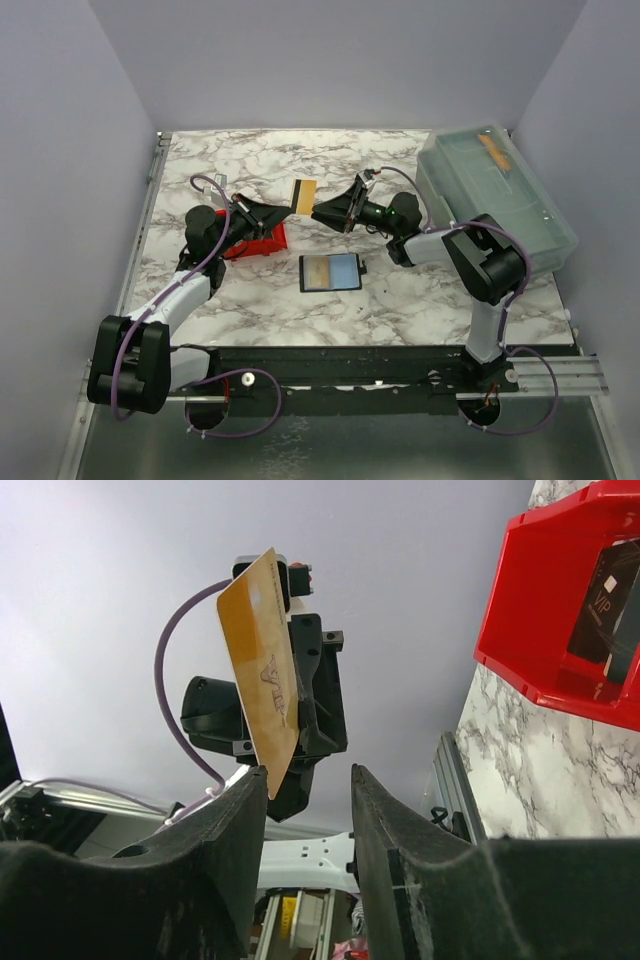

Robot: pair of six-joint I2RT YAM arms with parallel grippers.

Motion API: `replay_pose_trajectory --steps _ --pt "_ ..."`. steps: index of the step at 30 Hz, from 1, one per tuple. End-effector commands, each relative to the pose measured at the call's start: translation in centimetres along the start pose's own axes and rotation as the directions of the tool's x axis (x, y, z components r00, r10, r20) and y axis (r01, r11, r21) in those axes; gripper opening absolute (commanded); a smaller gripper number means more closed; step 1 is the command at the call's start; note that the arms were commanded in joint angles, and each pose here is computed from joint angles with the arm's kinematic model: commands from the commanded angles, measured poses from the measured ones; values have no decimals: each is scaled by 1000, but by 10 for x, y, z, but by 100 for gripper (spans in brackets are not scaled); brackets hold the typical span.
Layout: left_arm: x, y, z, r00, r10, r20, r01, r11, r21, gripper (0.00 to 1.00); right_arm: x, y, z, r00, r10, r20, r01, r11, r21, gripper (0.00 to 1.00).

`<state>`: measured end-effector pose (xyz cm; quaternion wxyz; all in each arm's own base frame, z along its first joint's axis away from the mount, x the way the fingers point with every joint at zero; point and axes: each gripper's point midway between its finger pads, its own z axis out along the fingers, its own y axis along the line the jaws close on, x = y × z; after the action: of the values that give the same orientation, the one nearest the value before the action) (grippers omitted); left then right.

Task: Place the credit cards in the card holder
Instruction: Insert the credit card into the card holder.

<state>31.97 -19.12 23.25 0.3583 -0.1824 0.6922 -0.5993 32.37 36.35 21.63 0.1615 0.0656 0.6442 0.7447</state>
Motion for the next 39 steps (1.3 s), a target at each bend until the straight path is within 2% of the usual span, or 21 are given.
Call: replay_pose_trajectory --steps 1,14,22,28,32,33,37,39 --pt "3 0 0 1000 10 -2 -10 1000 10 0 4 8 2 999 -46 3 46 998 -43 44" --pt "5 5 -1 1000 6 0 -6 1000 0 0 5 27 -2 997 -73 20 75 989 -124 47" --pt "6 5 -1 1000 5 -6 -5 1000 3 0 1 21 9 997 -72 7 72 993 -95 41" --pt "9 7 -2 1000 3 -17 -3 1000 3 0 -5 10 18 997 -83 7 83 996 -33 25" --pt "17 8 -5 999 13 -39 -13 1000 7 0 -9 -6 18 994 -104 24 103 994 40 3" --pt "19 9 -5 999 12 -44 -12 1000 6 0 -8 -8 18 993 -113 18 112 992 50 0" --pt "33 16 -4 995 12 -96 -12 1000 -4 0 -7 -13 12 987 -160 9 158 983 91 0" --pt "42 22 -5 992 5 -129 -7 1000 -14 7 -5 -16 6 980 -201 0 200 971 128 0"
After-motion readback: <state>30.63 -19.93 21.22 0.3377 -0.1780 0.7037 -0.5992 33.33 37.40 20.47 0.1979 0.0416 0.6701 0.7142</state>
